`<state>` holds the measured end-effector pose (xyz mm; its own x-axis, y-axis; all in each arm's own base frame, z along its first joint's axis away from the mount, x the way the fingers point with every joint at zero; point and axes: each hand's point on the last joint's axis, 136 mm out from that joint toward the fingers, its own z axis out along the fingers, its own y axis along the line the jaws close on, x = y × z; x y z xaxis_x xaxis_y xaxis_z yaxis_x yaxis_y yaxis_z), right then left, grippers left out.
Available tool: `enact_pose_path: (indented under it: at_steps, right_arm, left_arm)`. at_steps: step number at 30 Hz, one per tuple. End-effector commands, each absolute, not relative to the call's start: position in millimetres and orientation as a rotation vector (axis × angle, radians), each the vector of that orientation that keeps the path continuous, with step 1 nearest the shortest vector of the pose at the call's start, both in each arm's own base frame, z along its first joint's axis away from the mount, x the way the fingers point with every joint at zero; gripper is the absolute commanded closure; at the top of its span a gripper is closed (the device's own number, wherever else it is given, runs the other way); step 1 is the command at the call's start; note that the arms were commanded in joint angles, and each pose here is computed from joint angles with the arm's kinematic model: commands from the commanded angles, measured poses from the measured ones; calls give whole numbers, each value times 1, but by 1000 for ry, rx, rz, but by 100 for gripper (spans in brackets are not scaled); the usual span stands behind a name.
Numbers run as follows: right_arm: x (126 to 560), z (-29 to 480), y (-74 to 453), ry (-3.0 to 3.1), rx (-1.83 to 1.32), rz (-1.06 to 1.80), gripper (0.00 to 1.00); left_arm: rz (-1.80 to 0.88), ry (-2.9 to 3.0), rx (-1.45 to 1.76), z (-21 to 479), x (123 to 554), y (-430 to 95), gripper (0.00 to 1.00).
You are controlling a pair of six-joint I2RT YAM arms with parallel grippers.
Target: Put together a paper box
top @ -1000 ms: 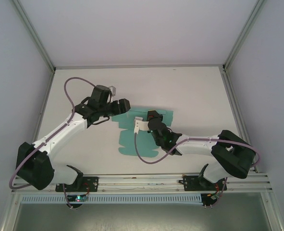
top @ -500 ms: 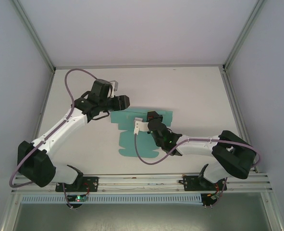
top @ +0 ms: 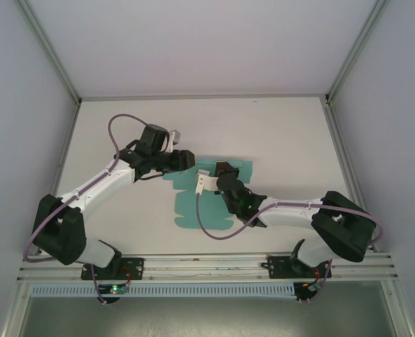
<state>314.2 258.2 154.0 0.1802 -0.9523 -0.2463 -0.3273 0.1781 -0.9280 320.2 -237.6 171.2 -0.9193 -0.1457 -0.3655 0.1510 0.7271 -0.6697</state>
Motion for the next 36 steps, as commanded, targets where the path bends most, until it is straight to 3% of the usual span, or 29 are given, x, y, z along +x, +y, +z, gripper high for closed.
enact_pose_path:
  at_steps: [1, 6, 12, 18, 19, 21, 24, 26, 28, 36]
  right_arm:
    - [305, 168, 275, 1327, -1309, -599, 100]
    - [295, 154, 283, 1328, -1356, -547, 100]
    - [287, 144, 280, 1344, -1382, -525, 100]
    - [283, 145, 270, 1369, -1381, -521, 100]
    - [284, 148, 268, 1373, -1369, -530, 100]
    - [287, 152, 263, 1384, -1343, -555, 100]
    - [290, 156, 255, 1399, -1324, -575, 100]
    - [292, 157, 250, 1415, -1318, -565, 100]
    - [293, 158, 246, 1427, -1315, -534, 100]
    - [293, 167, 242, 1524, -1323, -147, 100]
  left_arm:
    - [-1110, 2494, -22, 174, 326, -246, 50]
    - [-1280, 2386, -51, 186, 335, -262, 62]
    - [-1219, 2360, -107, 189, 342, -255, 78]
    - [-1142, 2376, -134, 187, 340, -244, 82]
    - [-1132, 2383, -129, 186, 338, -243, 77]
    - [-1094, 2387, -102, 188, 334, -237, 57]
    - [-937, 2389, -86, 188, 324, -215, 39]
    - [-789, 2376, -99, 186, 318, -189, 17]
    - [-684, 2361, -135, 180, 311, -163, 2]
    - [-878, 2214, -21, 150, 297, -144, 2]
